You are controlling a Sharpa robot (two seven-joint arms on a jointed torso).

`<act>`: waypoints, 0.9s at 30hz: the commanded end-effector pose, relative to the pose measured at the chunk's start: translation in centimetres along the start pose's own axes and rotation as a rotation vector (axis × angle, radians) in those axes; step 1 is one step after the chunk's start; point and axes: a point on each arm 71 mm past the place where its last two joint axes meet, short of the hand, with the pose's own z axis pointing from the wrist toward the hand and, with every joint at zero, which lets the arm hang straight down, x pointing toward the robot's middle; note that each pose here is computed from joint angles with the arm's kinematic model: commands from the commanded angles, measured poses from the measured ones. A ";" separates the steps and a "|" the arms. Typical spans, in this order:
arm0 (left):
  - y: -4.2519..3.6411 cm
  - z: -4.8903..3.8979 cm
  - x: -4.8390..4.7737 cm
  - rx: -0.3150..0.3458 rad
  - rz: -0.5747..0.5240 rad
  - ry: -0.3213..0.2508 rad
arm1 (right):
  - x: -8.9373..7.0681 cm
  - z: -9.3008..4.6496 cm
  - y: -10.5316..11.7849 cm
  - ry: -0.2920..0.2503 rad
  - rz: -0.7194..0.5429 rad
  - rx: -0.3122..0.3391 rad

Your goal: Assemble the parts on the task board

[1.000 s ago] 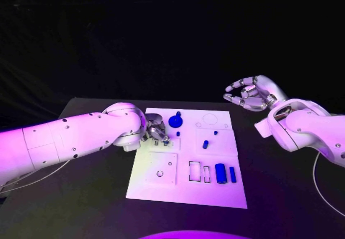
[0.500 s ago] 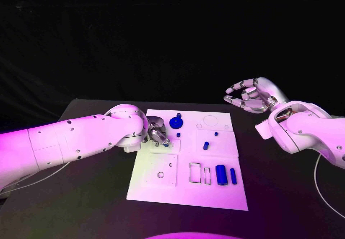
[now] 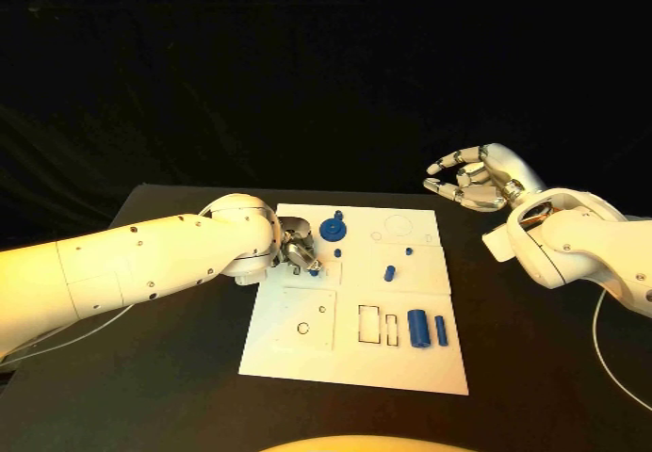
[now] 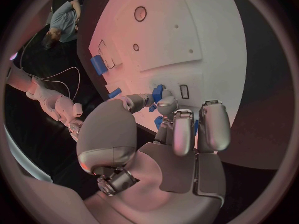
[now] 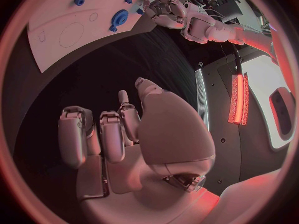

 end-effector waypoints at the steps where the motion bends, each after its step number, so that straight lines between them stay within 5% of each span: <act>1: 0.06 0.08 0.31 -0.008 0.026 0.011 | 0.1 0.0 0.1 0.005 -0.007 -0.009; 15: 0.22 -0.20 0.29 0.000 -0.002 -0.042 | 0.2 -0.1 0.0 0.005 -0.005 -0.008; 27: 0.61 -0.91 0.49 0.029 -0.148 -0.124 | 0.1 -0.2 -0.1 0.003 -0.006 -0.007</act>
